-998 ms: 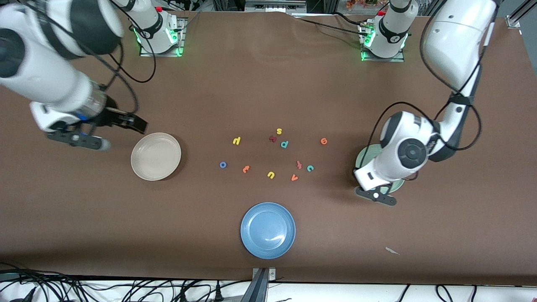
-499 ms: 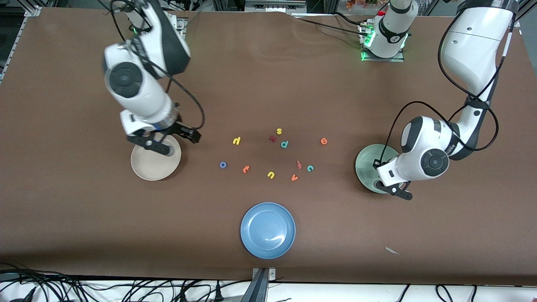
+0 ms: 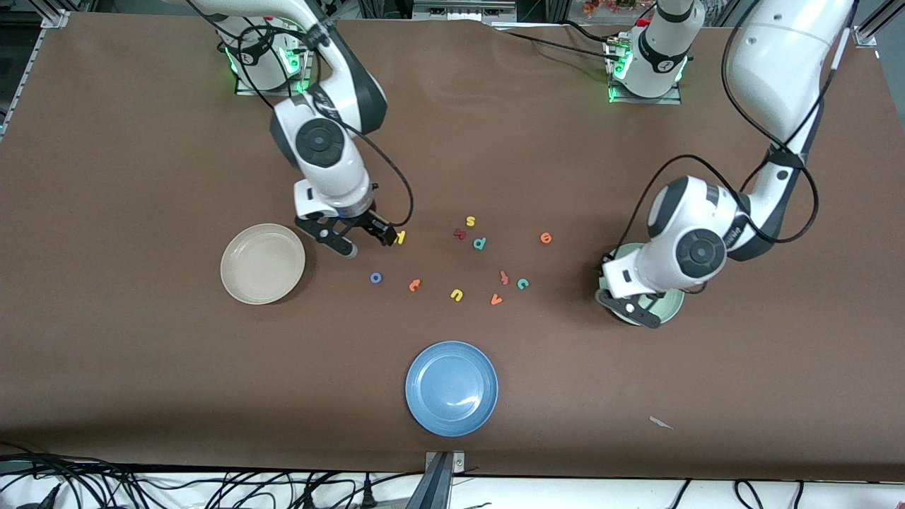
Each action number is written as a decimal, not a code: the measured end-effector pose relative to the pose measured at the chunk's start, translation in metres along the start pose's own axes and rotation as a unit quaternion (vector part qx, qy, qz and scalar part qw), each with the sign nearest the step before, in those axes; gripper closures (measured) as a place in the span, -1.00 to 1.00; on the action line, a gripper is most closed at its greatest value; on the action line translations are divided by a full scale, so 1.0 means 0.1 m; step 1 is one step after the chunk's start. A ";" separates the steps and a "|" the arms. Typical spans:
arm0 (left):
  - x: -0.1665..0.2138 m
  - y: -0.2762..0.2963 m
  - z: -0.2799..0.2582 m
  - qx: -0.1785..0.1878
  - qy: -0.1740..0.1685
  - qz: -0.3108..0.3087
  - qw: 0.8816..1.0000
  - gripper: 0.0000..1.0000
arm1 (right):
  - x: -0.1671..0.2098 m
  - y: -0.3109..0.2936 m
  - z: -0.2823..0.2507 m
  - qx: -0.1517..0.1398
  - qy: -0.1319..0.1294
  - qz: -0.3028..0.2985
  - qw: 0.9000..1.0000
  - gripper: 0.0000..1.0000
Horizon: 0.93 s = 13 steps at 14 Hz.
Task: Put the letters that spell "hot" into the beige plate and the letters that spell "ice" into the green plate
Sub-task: 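Reach the left gripper to orange e while the right gripper reaches yellow u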
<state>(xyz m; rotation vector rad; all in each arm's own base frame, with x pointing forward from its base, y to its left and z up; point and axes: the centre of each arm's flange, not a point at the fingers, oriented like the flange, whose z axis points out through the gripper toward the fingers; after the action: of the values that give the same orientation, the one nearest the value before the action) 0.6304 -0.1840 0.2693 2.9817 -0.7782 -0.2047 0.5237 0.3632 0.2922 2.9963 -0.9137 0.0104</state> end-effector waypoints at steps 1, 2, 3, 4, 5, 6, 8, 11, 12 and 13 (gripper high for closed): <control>0.03 0.17 -0.06 -0.003 0.003 0.000 1.000 -0.99 | -0.07 -0.03 0.12 -0.004 -0.002 0.004 1.000 -1.00; 0.05 0.34 -0.08 -0.008 0.003 -0.013 1.000 -1.00 | -0.14 -0.06 0.24 -0.007 -0.004 0.004 1.000 -1.00; 0.05 0.52 -0.06 -0.013 0.000 -0.034 0.999 -1.00 | -0.19 -0.07 0.35 -0.010 -0.007 0.001 1.000 -1.00; 0.02 0.69 0.00 -0.018 -0.008 -0.058 0.998 -1.00 | -0.22 -0.08 0.44 -0.014 -0.009 -0.001 1.000 -1.00; -0.02 0.82 0.08 -0.020 -0.017 -0.080 0.996 -1.00 | -0.23 -0.08 0.50 -0.014 -0.009 -0.002 1.000 -1.00; -0.09 0.93 0.18 -0.020 -0.024 -0.095 0.995 -1.00 | -0.23 -0.09 0.57 -0.012 -0.008 -0.003 1.000 -1.00; -0.22 1.10 0.38 -0.023 -0.019 -0.129 0.991 -1.00 | -0.23 -0.11 0.69 -0.003 -0.005 -0.005 1.000 -1.00; -0.41 1.29 0.72 -0.034 0.011 -0.177 0.984 -1.00 | -0.23 -0.12 0.87 0.001 -0.003 -0.010 1.000 -1.00; -0.47 1.34 0.81 -0.036 0.018 -0.184 0.982 -1.00 | -0.25 -0.12 0.92 0.002 -0.005 -0.011 1.000 -0.99; -0.52 1.41 0.89 -0.035 0.022 -0.188 0.981 -1.00 | -0.27 -0.13 0.97 0.003 -0.008 -0.011 1.000 -0.99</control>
<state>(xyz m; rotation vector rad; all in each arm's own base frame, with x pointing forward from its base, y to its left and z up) 0.5050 -0.2831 0.1992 3.0242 -0.1913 -0.1755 0.5089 0.3876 0.1953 3.0170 -0.8827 -0.0093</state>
